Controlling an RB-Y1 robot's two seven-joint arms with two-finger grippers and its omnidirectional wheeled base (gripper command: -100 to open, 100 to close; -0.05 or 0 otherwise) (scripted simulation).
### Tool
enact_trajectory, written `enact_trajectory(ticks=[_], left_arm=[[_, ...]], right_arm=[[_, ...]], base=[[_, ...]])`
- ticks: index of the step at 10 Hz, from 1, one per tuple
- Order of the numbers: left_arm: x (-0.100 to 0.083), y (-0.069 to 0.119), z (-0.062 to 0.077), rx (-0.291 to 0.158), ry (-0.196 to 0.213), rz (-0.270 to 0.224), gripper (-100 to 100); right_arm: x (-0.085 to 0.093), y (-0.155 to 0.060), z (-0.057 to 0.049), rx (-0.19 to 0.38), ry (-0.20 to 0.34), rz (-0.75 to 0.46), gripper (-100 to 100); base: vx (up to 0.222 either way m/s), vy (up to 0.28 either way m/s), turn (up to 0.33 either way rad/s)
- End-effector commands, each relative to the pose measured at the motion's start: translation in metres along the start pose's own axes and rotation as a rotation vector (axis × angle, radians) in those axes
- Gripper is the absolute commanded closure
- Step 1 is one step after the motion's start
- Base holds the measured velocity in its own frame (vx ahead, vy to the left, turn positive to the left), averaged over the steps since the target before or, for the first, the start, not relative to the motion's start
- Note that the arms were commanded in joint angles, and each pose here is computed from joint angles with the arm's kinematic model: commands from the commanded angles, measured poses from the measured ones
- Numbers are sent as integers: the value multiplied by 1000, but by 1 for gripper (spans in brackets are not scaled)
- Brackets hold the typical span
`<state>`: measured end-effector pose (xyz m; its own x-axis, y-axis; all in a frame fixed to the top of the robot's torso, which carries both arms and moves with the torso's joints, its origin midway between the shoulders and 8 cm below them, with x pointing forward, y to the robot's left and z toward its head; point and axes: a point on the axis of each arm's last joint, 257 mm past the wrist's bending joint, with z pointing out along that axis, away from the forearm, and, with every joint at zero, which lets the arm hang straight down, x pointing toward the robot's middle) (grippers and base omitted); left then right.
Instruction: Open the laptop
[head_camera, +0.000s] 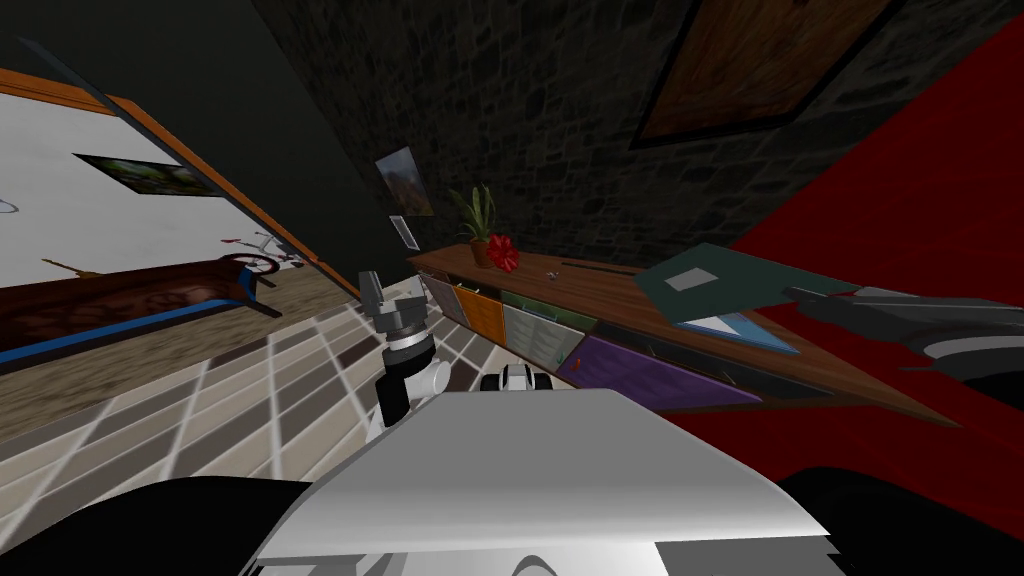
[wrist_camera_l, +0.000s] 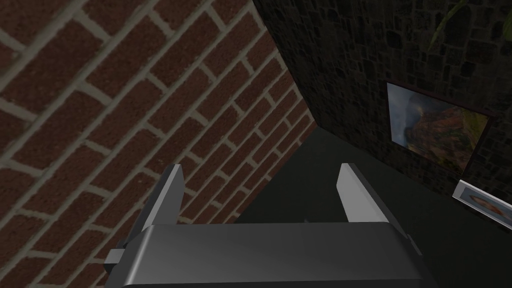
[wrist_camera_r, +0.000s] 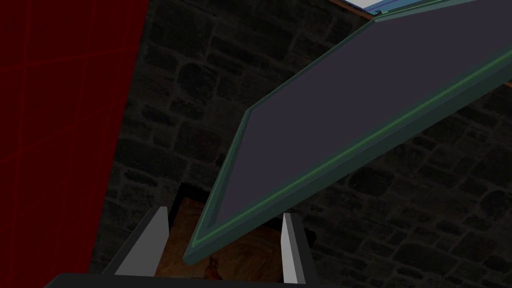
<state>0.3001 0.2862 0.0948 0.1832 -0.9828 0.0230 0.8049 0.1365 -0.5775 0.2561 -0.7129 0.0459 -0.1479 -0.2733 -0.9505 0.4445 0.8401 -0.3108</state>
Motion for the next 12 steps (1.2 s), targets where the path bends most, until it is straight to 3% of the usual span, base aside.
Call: enact_trajectory(ticks=[1, 2, 8, 9, 11, 12], left_arm=[[0, 0, 0, 0, 0, 0, 0], [0, 0, 0, 0, 0, 0, 0], [0, 0, 0, 0, 0, 0, 0], [0, 0, 0, 0, 0, 0, 0], [0, 0, 0, 0, 0, 0, 0], [0, 0, 0, 0, 0, 0, 0]], right_arm=[[6, -2, 0, 4, 3, 42, 100], [22, -6, -2, 17, 9, 131, 100], [74, -8, -6, 41, 29, 376, 100], [74, -8, -6, 41, 29, 376, 100], [91, -5, -6, 46, 34, 458, 100], [66, -18, -6, 59, 14, 433, -100]], base=[[-23, -21, 3], [-31, -34, 67], [-51, -46, 63], [-23, -26, -2], [-34, -23, 35], [-15, -20, -68]])
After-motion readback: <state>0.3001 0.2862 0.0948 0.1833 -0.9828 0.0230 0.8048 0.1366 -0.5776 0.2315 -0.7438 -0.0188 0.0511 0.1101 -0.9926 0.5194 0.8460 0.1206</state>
